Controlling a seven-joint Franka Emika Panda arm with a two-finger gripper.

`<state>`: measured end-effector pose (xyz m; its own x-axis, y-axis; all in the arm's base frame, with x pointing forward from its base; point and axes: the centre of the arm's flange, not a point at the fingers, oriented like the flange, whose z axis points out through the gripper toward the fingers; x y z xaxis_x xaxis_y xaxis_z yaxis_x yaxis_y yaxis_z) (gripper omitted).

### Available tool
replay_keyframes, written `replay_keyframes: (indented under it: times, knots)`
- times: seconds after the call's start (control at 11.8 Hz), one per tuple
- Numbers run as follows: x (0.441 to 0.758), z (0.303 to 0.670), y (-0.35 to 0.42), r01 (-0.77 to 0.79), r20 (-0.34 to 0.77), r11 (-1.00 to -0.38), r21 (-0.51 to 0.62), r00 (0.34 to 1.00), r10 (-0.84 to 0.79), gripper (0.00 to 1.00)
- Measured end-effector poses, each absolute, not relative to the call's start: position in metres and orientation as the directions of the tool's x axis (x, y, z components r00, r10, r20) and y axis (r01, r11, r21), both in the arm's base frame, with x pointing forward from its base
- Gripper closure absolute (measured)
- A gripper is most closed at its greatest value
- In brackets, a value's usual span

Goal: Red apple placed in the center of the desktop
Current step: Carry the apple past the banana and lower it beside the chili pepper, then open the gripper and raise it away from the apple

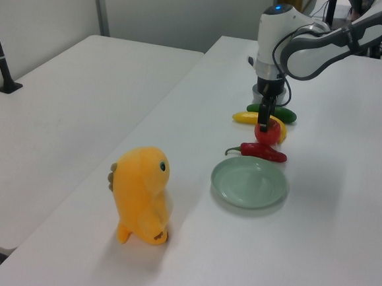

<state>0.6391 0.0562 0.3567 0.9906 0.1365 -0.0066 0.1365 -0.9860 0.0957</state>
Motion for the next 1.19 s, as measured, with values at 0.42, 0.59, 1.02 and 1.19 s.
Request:
replay_keyframes:
  times: [0.42,0.59,1.02,1.19]
  knots:
    - [0.638,0.398,0.055,0.101,0.007,-0.991,0.093,0.995,0.102,0.0]
    - [0.632,0.461,0.053,0.057,0.013,-0.994,0.089,0.998,0.058,0.0]
    - [0.609,0.558,0.051,-0.101,0.143,-0.993,-0.055,0.984,-0.107,0.0]
    - [0.607,0.57,0.034,-0.145,0.163,-0.985,-0.092,0.974,-0.159,0.0]
